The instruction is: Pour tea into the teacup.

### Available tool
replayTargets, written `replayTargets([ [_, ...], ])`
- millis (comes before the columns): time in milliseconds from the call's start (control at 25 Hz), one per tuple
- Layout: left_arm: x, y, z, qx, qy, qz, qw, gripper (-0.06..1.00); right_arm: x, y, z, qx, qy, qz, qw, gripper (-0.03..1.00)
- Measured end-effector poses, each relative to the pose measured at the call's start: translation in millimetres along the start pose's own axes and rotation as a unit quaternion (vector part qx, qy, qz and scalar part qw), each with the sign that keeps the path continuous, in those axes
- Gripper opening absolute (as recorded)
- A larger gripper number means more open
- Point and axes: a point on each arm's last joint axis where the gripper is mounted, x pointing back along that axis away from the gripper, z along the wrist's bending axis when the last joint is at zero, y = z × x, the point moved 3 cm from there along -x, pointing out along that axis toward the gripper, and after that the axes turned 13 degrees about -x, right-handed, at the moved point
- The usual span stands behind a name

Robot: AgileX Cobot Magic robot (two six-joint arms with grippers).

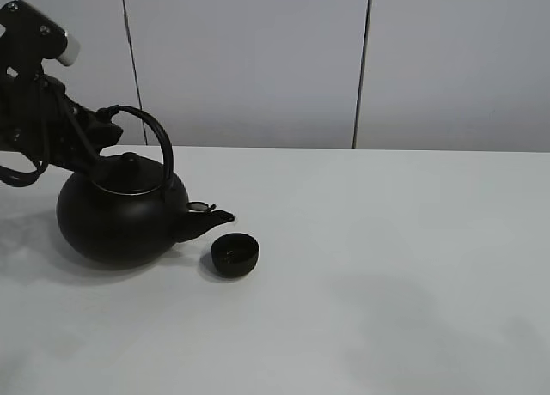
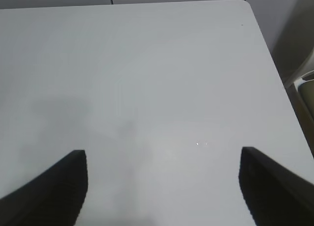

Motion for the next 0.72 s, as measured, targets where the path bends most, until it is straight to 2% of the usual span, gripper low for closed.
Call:
replayTargets([
  [720, 0.0, -2.5, -1.8, -0.010, -0.007, 0.010, 1.000, 0.11, 0.0, 0.0, 0.0, 0.000, 0.000, 0.000, 1.000, 0.58],
])
